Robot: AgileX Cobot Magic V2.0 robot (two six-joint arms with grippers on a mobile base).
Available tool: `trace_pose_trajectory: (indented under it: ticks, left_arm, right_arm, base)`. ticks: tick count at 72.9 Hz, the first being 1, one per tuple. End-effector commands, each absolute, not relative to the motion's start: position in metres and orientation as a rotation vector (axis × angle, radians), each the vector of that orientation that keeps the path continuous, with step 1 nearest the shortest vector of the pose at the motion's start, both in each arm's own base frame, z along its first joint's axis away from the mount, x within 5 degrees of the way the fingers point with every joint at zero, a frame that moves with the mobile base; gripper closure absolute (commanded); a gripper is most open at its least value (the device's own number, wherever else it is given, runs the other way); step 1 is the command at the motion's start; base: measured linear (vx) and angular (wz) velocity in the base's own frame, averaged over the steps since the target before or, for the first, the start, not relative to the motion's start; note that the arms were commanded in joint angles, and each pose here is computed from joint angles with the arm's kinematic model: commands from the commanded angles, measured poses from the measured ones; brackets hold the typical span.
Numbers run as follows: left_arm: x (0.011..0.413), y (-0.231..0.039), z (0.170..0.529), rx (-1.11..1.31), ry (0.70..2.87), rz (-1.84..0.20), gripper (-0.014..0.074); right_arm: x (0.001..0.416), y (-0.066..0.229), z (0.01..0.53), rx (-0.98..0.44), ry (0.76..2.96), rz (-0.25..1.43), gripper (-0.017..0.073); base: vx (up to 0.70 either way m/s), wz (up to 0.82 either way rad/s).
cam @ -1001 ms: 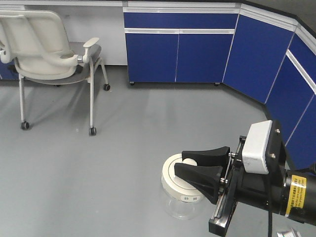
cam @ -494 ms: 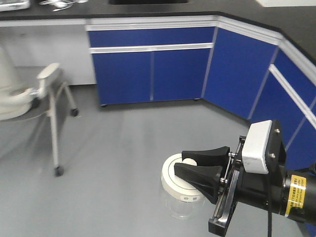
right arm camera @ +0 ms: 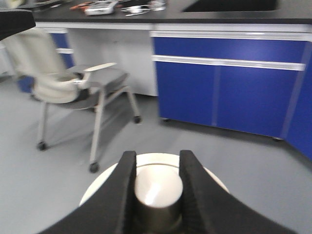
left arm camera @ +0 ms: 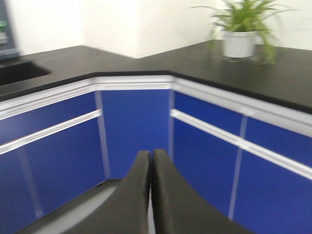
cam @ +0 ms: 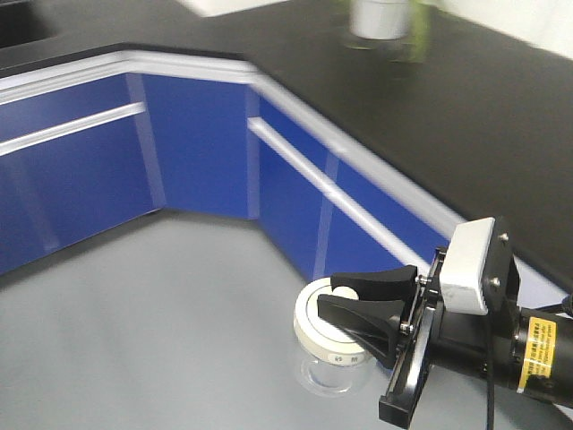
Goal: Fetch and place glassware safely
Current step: 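Carry the jar in the right gripper to the black lab bench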
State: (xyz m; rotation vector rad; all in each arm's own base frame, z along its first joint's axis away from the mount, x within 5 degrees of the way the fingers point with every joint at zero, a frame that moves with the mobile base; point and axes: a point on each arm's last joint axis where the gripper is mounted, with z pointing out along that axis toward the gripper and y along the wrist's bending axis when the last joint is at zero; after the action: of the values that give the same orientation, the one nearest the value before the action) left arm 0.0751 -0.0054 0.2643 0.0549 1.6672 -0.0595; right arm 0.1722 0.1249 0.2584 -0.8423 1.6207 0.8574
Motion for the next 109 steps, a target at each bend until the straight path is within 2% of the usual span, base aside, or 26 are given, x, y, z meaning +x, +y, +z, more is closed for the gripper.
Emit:
trace_pose_trajectory:
  ticks: [1,65,109]
  left_arm:
    - [0.0758,-0.0057,0.2794,0.043,1.578,-0.074,0.0601]
    - [0.0758,-0.0057,0.2794,0.043,1.578,-0.074,0.0601]
    - [0.0758,-0.0057,0.2794,0.043,1.578,-0.074,0.0601]
  right_arm:
    - [0.1723,0.1270,0.2765,-0.808,1.522,0.916,0.0560]
    - [0.1724,0.1269,0.2764,-0.807,1.523,0.914,0.0560]
    - [0.1724,0.1269,0.2764,-0.807,1.523,0.914,0.0560]
  base:
    - [0.24,-0.93]
    - [0.18,-0.75]
    - [0.11,-0.29]
